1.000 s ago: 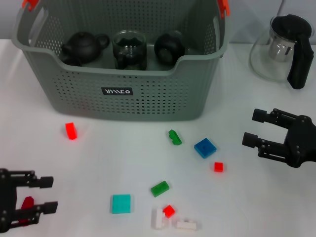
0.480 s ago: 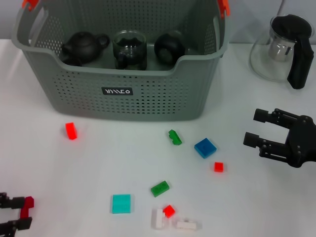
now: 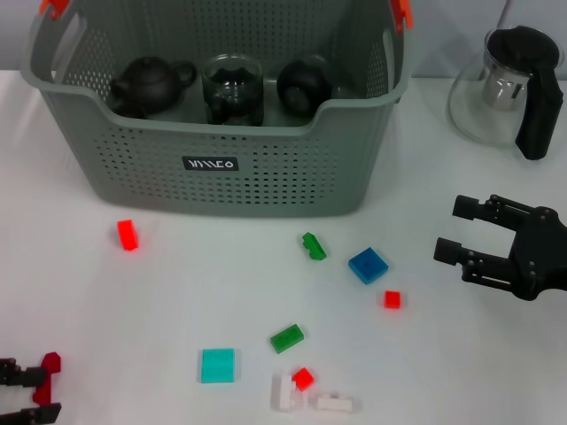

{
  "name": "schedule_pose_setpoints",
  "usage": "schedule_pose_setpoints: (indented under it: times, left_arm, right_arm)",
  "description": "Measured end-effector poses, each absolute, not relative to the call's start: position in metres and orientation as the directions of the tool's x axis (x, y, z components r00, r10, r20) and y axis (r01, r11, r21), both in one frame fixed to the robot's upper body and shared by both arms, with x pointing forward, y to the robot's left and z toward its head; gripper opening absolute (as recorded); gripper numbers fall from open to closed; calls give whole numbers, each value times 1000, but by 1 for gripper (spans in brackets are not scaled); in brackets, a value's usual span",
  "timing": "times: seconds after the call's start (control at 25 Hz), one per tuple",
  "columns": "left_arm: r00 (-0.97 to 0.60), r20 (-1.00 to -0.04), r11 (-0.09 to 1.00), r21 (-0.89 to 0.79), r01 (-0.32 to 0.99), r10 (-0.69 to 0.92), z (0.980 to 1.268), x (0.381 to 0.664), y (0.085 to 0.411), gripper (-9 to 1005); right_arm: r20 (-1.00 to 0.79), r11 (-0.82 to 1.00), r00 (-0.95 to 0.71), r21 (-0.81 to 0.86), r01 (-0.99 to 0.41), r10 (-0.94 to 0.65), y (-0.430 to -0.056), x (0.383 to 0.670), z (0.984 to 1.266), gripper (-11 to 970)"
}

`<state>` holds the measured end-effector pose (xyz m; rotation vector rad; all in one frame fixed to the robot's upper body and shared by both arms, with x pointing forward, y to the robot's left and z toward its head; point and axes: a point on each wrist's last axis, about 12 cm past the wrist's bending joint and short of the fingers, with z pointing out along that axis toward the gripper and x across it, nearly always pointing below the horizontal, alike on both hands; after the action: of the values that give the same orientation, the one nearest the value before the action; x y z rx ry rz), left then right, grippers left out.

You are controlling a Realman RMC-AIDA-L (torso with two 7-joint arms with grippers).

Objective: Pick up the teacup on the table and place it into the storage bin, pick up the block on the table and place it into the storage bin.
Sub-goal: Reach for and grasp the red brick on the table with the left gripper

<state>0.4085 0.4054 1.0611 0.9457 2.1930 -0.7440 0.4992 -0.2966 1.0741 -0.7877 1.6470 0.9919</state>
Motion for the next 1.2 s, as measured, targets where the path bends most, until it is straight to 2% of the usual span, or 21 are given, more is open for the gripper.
schedule_pose_setpoints:
  times: [0.84, 1.2]
  left_arm:
    - [-597, -695, 636, -259, 727, 400, 1053, 402, 410, 534]
    - [-578, -706, 616, -254, 746, 409, 1051, 412, 400, 534]
  right_arm:
    - [-962, 445, -271, 231, -865, -27, -295, 500, 1074, 807]
    - [-962, 445, -271, 231, -865, -28, -295, 500, 1074, 806]
